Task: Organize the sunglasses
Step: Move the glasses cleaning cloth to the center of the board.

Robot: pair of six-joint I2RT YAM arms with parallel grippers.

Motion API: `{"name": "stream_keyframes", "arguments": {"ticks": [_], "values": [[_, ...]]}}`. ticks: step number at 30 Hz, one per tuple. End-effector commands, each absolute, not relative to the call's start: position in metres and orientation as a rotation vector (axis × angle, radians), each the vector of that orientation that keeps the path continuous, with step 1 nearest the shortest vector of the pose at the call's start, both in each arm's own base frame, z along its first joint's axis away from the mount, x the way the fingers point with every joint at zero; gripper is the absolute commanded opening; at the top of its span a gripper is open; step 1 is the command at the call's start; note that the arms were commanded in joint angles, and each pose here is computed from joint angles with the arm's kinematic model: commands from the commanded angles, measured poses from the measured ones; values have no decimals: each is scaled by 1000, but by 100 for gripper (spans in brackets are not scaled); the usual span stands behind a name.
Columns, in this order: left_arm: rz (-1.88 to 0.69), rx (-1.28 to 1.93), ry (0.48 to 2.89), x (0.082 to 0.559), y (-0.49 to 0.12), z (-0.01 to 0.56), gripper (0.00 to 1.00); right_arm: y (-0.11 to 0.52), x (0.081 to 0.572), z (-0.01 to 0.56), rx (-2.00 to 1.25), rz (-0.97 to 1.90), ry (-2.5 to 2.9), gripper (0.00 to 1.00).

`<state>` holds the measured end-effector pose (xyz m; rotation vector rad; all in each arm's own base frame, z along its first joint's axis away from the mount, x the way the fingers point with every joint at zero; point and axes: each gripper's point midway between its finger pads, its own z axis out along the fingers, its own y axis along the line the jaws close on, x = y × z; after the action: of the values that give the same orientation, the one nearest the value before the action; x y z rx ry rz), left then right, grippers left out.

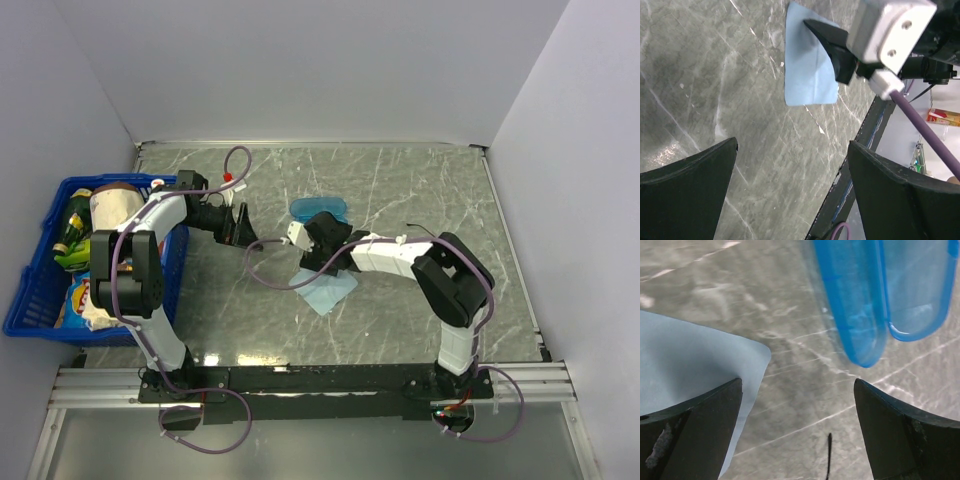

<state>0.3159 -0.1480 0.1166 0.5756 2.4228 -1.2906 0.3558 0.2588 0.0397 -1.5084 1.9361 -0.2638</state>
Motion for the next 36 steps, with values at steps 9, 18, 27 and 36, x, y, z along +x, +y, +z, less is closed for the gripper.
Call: {"name": "stream_keyframes", "arguments": {"ticks": [9, 18, 27, 36], "values": [[-1364, 574, 2398, 314, -151, 118, 96, 180, 362, 15, -1476, -473, 2183, 100], [-1365, 566, 2408, 315, -151, 115, 96, 187, 359, 30, -1443, -402, 2197, 100], [-1369, 567, 2409, 315, -151, 114, 96, 222, 335, 58, -1530, -166, 2018, 100], [-1368, 572, 2404, 315, -151, 115, 97, 233, 369, 85, -1383, -398, 1879, 100]]}}
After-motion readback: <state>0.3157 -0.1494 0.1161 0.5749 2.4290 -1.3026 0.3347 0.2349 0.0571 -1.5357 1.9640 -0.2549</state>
